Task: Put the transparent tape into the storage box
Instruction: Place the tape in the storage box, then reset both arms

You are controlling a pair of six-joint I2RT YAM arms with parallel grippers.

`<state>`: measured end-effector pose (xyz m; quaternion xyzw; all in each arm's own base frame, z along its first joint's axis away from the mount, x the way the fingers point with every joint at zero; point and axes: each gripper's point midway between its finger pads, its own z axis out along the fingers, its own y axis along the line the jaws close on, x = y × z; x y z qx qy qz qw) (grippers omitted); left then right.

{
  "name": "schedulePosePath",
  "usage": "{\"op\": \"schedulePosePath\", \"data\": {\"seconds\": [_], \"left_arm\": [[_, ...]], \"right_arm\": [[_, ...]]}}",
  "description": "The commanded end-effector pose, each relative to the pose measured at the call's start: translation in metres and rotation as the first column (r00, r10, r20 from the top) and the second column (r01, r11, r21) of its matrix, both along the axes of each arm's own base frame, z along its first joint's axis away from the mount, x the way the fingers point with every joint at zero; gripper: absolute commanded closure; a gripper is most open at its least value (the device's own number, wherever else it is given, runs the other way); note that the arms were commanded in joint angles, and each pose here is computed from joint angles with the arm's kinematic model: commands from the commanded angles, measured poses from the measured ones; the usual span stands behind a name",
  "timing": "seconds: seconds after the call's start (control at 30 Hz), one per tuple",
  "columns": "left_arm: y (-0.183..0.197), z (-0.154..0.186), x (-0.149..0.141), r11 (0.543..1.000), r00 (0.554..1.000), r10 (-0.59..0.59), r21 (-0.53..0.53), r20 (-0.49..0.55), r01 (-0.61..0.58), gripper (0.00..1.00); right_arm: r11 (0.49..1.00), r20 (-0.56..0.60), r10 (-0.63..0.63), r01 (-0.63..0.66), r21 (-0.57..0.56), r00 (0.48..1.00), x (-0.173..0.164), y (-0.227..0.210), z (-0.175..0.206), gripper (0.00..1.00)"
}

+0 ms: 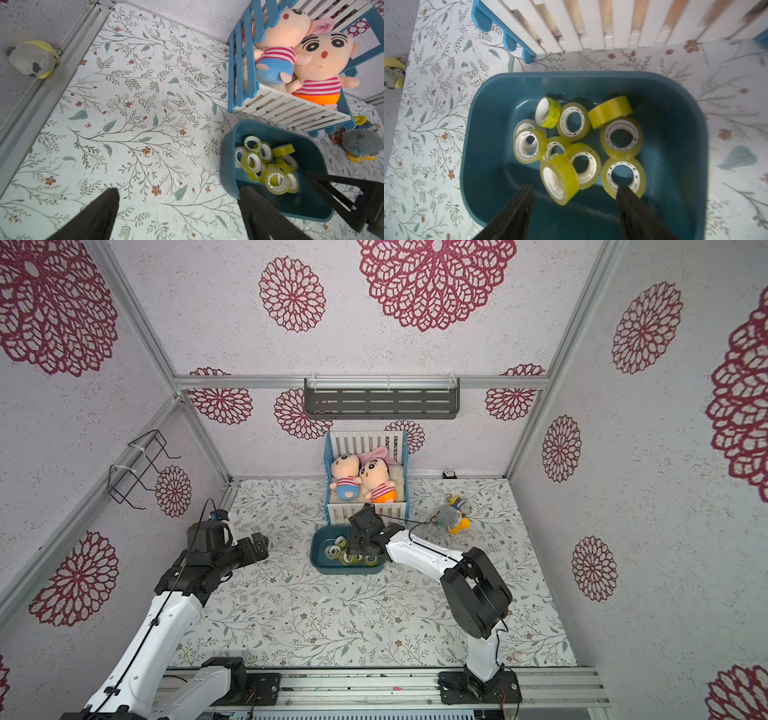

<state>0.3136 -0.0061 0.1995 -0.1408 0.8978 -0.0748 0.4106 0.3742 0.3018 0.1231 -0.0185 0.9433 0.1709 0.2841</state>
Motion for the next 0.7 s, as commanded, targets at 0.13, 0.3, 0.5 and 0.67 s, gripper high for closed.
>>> {"op": "schedulePosePath", "data": {"seconds": [0.13,0.3,0.5,0.67], "left_arm": [[0.000,0.004,-0.002,1.000,1.000,-0.008,0.026,0.025,0.007,0.03],[0.009,0.011,-0.006,0.998,0.995,0.035,0.054,0.097,-0.040,0.03],[0.019,0.006,-0.006,0.992,0.975,0.067,0.089,0.211,-0.087,0.03],[0.043,-0.002,0.001,0.964,0.926,0.157,0.150,0.343,-0.219,0.03]], "right_arm": [[0.996,0.332,-0.081,0.066,0.055,0.940,-0.012,-0.055,0.100,0.12],[0.976,0.487,-0.215,0.197,0.088,0.846,-0.038,-0.115,0.128,0.01],[0.914,0.650,-0.357,0.394,0.095,0.671,-0.070,-0.194,0.137,0.01],[0.843,0.754,-0.363,0.538,0.014,0.548,-0.089,-0.244,0.136,0.01]]}}
